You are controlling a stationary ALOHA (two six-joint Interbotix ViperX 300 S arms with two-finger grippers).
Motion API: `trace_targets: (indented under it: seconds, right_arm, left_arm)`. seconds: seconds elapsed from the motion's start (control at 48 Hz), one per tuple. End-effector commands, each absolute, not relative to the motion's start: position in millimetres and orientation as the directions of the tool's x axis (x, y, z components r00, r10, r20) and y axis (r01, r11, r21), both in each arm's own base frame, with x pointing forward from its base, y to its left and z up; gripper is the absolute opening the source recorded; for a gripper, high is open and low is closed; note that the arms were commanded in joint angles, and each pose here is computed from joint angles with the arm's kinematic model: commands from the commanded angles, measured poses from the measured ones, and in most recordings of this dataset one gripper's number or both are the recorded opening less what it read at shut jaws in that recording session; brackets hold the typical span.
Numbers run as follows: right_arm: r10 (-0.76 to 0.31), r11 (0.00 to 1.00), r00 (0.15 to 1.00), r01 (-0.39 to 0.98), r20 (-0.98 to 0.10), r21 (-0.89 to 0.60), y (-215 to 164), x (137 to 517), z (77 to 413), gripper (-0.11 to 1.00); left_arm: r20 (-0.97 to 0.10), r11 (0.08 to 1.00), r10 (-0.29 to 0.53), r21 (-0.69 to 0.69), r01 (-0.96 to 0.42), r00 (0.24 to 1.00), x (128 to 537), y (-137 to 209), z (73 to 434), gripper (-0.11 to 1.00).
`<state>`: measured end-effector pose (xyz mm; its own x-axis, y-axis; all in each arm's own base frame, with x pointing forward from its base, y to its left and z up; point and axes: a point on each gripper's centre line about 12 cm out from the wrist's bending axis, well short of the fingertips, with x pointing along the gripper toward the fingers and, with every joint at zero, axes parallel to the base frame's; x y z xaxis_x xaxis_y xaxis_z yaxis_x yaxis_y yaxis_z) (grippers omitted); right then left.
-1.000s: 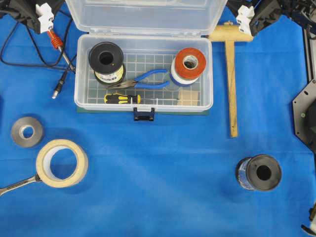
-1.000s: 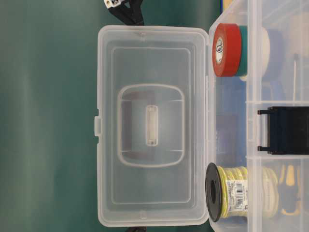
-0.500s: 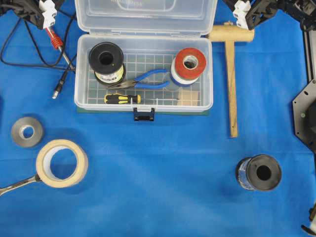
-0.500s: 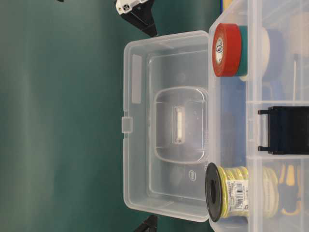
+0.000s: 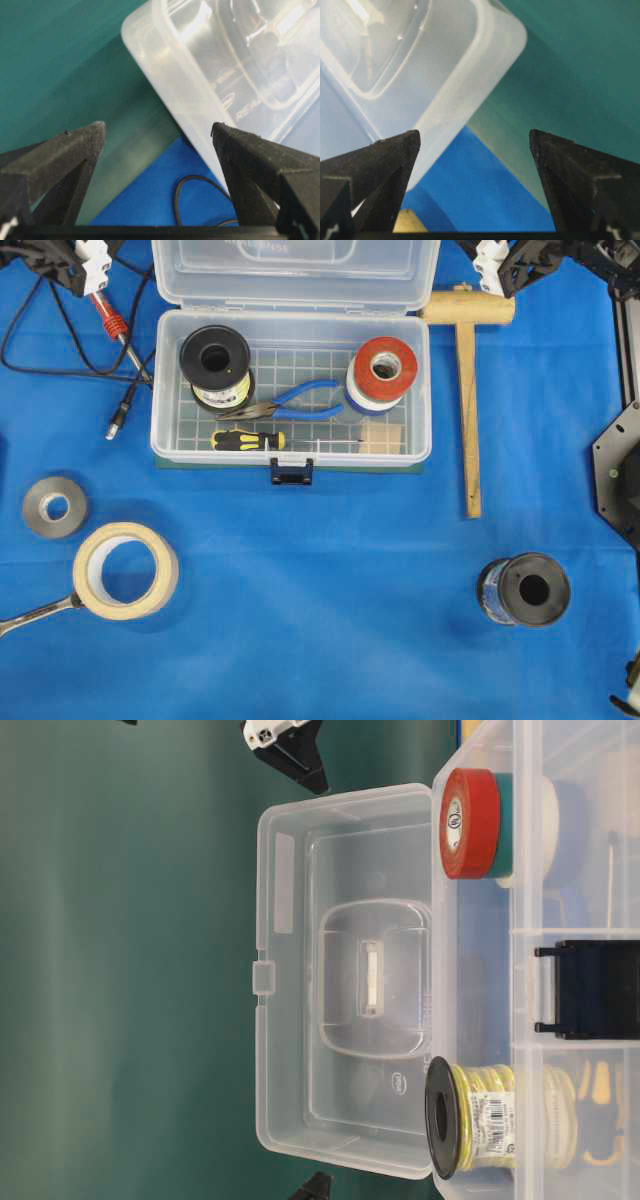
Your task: Open the tool box with both arms.
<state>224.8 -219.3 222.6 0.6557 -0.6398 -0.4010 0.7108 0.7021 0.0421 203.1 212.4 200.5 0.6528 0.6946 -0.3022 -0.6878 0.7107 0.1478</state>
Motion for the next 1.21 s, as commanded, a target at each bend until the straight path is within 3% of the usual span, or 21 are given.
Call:
trace_targets:
  seconds: [0.0,0.333,0.667,0.896,1.188]
  right_arm:
    - [-0.656,0.695,0.657,0.718,-0.371,0.041,-219.1,219.1,232.5,0.87]
    - [-0.684,0.670,0.638,0.741,-0.354,0.040,-204.6,190.7,237.4,0.87]
    - [-0.668,0.679,0.648,0.732,-0.366,0.057,-196.9,190.9,236.3,0.87]
    - [-0.553,0.779,0.731,0.624,-0.400,0.063,-156.1,206.5,233.9,0.87]
    - [-0.310,0.924,0.841,0.376,-0.443,0.066,-82.2,222.4,237.3,0.87]
  left_arm:
    - [-0.283,0.696,0.710,0.150,-0.702,0.644,196.6,213.2,206.8,0.93]
    - [-0.262,0.669,0.737,0.151,-0.727,0.623,175.5,204.3,208.6,0.93]
    - [-0.271,0.684,0.720,0.123,-0.719,0.638,176.6,196.4,207.5,0.93]
    - [-0.290,0.783,0.615,0.111,-0.612,0.733,188.5,156.3,205.8,0.93]
    - [-0.311,0.921,0.389,0.106,-0.375,0.867,197.7,88.0,209.2,0.93]
